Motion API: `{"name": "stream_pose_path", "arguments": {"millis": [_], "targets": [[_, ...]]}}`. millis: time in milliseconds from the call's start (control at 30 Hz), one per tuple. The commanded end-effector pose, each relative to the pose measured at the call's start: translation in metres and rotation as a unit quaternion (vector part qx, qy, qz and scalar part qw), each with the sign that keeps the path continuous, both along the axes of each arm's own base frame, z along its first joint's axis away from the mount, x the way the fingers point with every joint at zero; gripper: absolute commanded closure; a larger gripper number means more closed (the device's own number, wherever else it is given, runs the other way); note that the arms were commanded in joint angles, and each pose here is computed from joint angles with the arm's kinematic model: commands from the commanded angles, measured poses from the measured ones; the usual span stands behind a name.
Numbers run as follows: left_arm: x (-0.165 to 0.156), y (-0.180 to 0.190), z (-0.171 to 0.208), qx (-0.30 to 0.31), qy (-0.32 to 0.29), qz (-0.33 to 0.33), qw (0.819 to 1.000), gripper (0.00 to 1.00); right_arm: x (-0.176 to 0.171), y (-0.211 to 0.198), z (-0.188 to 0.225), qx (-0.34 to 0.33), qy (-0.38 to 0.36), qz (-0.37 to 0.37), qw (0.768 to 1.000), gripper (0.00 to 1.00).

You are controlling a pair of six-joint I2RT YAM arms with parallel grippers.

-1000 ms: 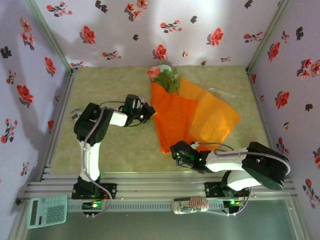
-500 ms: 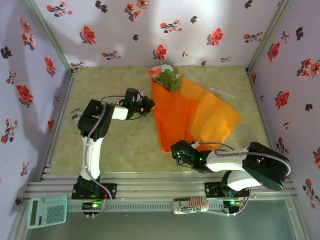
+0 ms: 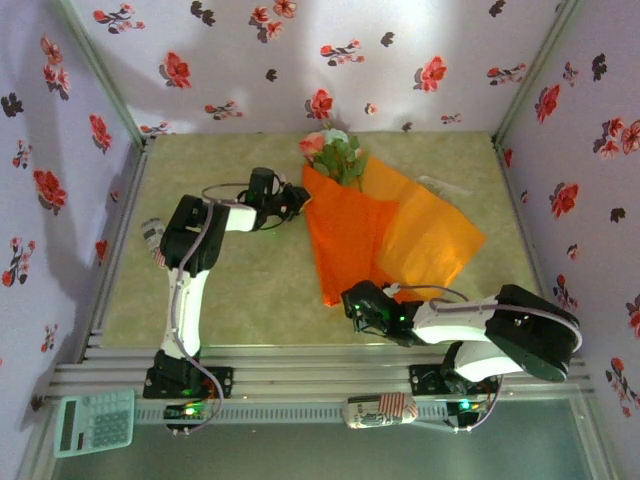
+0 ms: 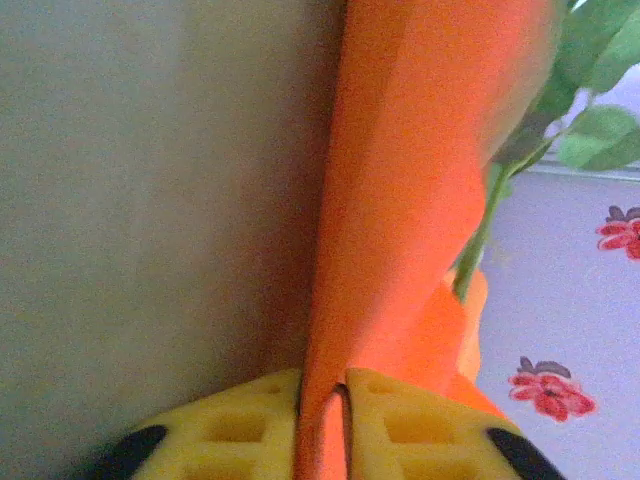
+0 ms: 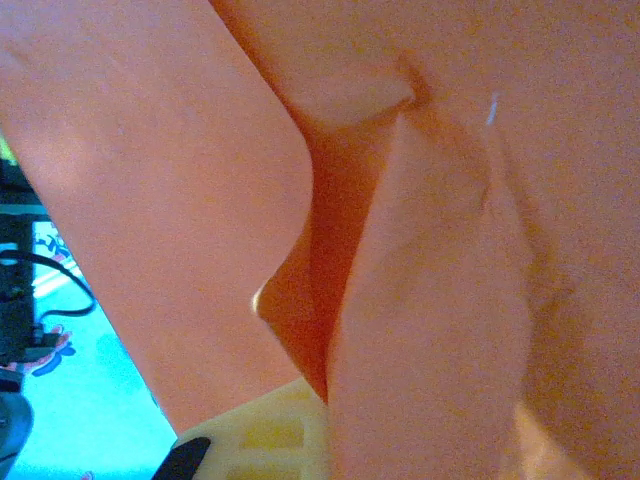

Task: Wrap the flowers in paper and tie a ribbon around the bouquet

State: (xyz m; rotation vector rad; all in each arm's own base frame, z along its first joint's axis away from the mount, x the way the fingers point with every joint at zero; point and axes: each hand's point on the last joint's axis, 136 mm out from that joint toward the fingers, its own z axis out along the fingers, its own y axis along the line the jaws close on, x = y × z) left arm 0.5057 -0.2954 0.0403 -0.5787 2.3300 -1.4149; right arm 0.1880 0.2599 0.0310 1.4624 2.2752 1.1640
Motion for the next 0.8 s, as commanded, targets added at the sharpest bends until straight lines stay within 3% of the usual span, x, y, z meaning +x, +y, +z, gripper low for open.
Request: {"name": "stream_pose_path", "arguments": {"millis": [0, 33, 67, 300, 367, 433, 467, 533, 700, 767], "targets": [[0.023, 0.012, -0.013, 0.019, -0.008, 0.033, 0.999, 0.78, -0.01, -0.01, -0.014, 0.069, 0.106, -0.111, 0.986, 1.0], [0.024, 0.012, -0.013, 0.019, -0.01, 0.032, 0.999, 0.86, -0.01, -0.009, -0.013, 0.07, 0.105, -0.111, 0.986, 1.0], [0.027, 0.011, -0.013, 0.018, -0.01, 0.033, 0.999, 1.0, -0.01, -0.009, -0.014, 0.07, 0.106, -0.111, 0.986, 1.0], [0.042, 0.014, -0.011, 0.013, -0.016, 0.045, 0.999, 1.0, -0.01, -0.01, -0.013, 0.07, 0.107, -0.106, 0.986, 1.0], [0.045, 0.016, -0.011, 0.016, -0.016, 0.047, 0.999, 0.87, -0.011, -0.009, -0.013, 0.07, 0.108, -0.104, 0.986, 1.0], [0.048, 0.016, -0.011, 0.018, -0.017, 0.047, 0.999, 0.84, -0.011, -0.009, -0.013, 0.071, 0.109, -0.104, 0.986, 1.0], [0.05, 0.017, -0.011, 0.019, -0.016, 0.047, 0.999, 0.85, -0.011, -0.01, -0.013, 0.071, 0.109, -0.104, 0.986, 1.0], [0.053, 0.017, -0.013, 0.018, -0.014, 0.047, 0.999, 1.0, -0.01, -0.009, -0.013, 0.071, 0.109, -0.104, 0.986, 1.0], [0.062, 0.019, -0.012, 0.014, -0.016, 0.052, 0.998, 1.0, -0.009, -0.008, -0.012, 0.072, 0.108, -0.1, 0.986, 1.0], [0.066, 0.02, -0.011, 0.013, -0.016, 0.056, 0.998, 0.84, -0.009, -0.009, -0.012, 0.072, 0.109, -0.1, 0.986, 1.0]]}}
